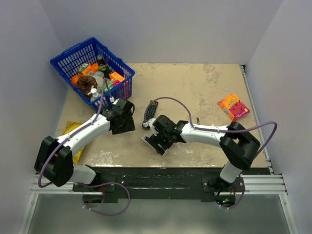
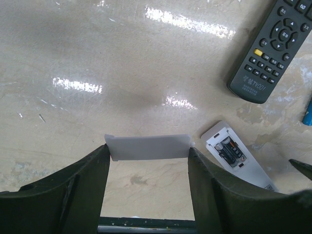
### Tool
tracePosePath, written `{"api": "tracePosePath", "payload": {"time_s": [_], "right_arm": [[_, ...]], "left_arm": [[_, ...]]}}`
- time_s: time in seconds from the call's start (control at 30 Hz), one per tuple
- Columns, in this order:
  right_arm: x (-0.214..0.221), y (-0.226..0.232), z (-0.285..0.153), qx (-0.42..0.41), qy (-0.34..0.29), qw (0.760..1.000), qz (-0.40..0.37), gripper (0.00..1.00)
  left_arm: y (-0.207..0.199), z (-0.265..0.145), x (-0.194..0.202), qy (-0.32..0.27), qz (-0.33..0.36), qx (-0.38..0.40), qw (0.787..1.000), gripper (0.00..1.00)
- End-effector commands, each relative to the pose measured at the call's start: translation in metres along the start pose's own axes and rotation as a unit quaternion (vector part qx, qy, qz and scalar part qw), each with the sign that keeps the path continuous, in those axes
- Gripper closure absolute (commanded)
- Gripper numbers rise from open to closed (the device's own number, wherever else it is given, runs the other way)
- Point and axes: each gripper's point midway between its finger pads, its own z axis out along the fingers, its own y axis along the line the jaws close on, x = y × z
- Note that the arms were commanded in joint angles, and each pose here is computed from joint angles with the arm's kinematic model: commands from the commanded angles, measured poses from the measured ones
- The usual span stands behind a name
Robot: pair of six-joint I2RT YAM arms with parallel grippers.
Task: Load the batteries into the remote control
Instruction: Adjust the remote control at the center of the board.
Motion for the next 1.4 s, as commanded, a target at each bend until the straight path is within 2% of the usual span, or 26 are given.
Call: {"api": "tracePosePath", "payload": {"time_s": [0.0,0.2,0.57,0.67,0.8,0.93,1.07,1.2,1.37], "right_arm": [[-0.015,-0.013,-0.01,0.049,-0.008,0.999,0.014,0.22],[-0.019,-0.028,-0.021,0.09,-0.008,0.996,0.004,0.22],[-0.022,-0.029,-0.027,0.089,-0.019,0.996,0.009,0.22],[-0.034,-0.027,-0.042,0.084,-0.055,0.995,0.014,0.22],[-0.057,-0.035,-0.075,0.102,-0.135,0.985,0.045,0.22],[-0.07,-0.056,-0.118,0.144,-0.222,0.959,0.104,0.22],[-0.07,-0.07,-0.145,0.168,-0.278,0.935,0.145,0.22],[-0.069,-0.075,-0.16,0.173,-0.316,0.918,0.164,0.22],[-0.066,-0.077,-0.161,0.174,-0.318,0.917,0.166,0.22]], "left_arm": [[-0.009,-0.012,-0.017,-0.023,0.014,0.02,0.999,0.58],[-0.019,-0.01,-0.012,-0.015,0.038,0.034,0.999,0.58],[-0.039,-0.007,0.015,0.002,0.048,0.033,0.998,0.58],[-0.042,-0.005,0.026,0.012,0.038,0.027,0.999,0.58],[-0.052,-0.003,0.036,0.019,0.041,0.027,0.999,0.58],[-0.057,-0.002,0.045,0.027,0.041,0.022,0.999,0.57],[-0.061,0.0,0.051,0.035,0.046,0.029,0.998,0.55],[-0.067,0.003,0.057,0.044,0.055,0.03,0.997,0.54],[-0.076,0.007,0.062,0.049,0.067,0.032,0.996,0.52]]}}
